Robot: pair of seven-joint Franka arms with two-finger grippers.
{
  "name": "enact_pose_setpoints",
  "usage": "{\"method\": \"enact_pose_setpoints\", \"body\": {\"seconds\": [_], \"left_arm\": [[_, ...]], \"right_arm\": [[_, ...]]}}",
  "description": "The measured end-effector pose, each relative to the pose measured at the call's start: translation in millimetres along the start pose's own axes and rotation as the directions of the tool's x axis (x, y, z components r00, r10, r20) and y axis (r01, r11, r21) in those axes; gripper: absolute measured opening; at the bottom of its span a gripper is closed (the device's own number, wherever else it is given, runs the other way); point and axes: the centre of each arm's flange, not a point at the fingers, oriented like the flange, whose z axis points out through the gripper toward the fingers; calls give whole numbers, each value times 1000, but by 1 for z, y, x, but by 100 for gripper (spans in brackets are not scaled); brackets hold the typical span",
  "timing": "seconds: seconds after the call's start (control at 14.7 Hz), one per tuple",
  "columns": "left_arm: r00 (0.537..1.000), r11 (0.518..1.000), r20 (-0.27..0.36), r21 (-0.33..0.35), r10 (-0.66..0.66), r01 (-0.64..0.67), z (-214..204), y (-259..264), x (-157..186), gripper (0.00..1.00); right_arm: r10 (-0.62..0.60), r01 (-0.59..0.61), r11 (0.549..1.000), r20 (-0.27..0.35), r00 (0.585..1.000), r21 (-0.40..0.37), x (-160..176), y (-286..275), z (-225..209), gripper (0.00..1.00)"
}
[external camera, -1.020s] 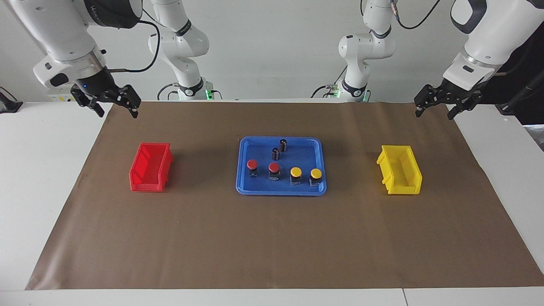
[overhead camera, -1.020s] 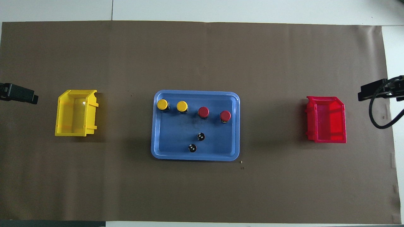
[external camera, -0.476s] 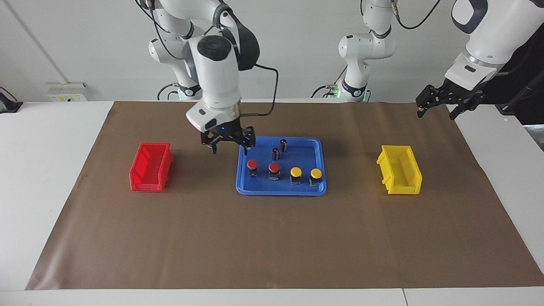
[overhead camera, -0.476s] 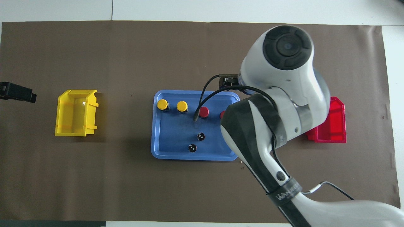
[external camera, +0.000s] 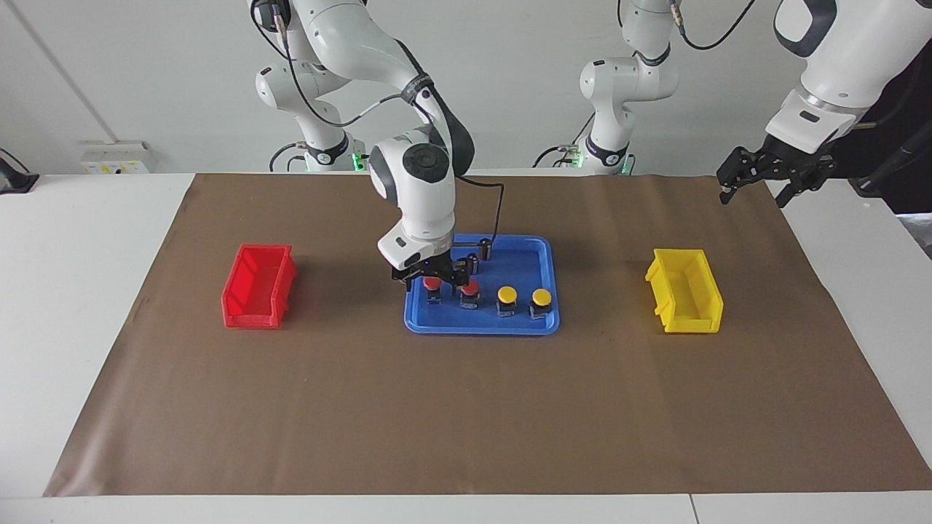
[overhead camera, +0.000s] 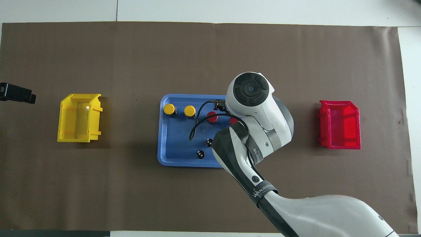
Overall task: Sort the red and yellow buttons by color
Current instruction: 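Reach into the blue tray and grasp a red button with the right gripper, then drop the red button in the red bin while the left gripper reaches the tray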
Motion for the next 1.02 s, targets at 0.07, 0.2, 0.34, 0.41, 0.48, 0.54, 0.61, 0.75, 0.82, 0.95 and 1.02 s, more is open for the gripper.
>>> {"method": "enact_pose_setpoints", "body": {"seconds": [0.07, 0.2, 0.34, 0.41, 0.48, 0.54, 0.61, 0.75, 0.82, 0.95, 1.02], "left_arm": [[1000, 1000, -5, 1, 0, 0, 0, 0, 1, 100], [1000, 1000, -6, 1, 0, 0, 0, 0, 1, 100], [1000, 1000, -2, 0, 0, 0, 1, 0, 0, 100], [1000, 1000, 0, 0, 0, 0, 2, 0, 0, 100], [1000, 1000, 2, 0, 0, 0, 3, 0, 0, 100], [1000, 1000, 4, 0, 0, 0, 4, 0, 0, 100], [1000, 1000, 5, -1, 0, 0, 5, 0, 0, 100], [1000, 1000, 8, -1, 0, 0, 6, 0, 0, 100], [1000, 1000, 8, -1, 0, 0, 6, 0, 0, 100], [1000, 1000, 8, -1, 0, 0, 6, 0, 0, 100], [1000, 1000, 10, -1, 0, 0, 7, 0, 0, 100]], "right_arm": [[-2, 2, 1000, 4, 1000, 3, -4, 0, -1, 98], [-11, 10, 1000, 13, 1000, 8, -13, -2, -2, 93], [-14, 14, 1000, 12, 1000, 13, -18, -2, 1, 83], [-14, 14, 1000, 13, 1000, 13, -19, -1, 4, 83], [-14, 14, 1000, 14, 1000, 12, -20, 0, 6, 79], [-14, 14, 1000, 12, 1000, 14, -20, 0, 8, 79], [-14, 14, 1000, 9, 1000, 16, -21, 1, 11, 75], [-14, 14, 1000, 0, 1000, 23, -24, 3, 17, 71], [-14, 14, 1000, -3, 1000, 25, -25, 4, 19, 71], [-15, 16, 1000, -2, 1000, 25, -28, 6, 21, 66], [-16, 16, 1000, -2, 1000, 25, -28, 6, 21, 60]]}}
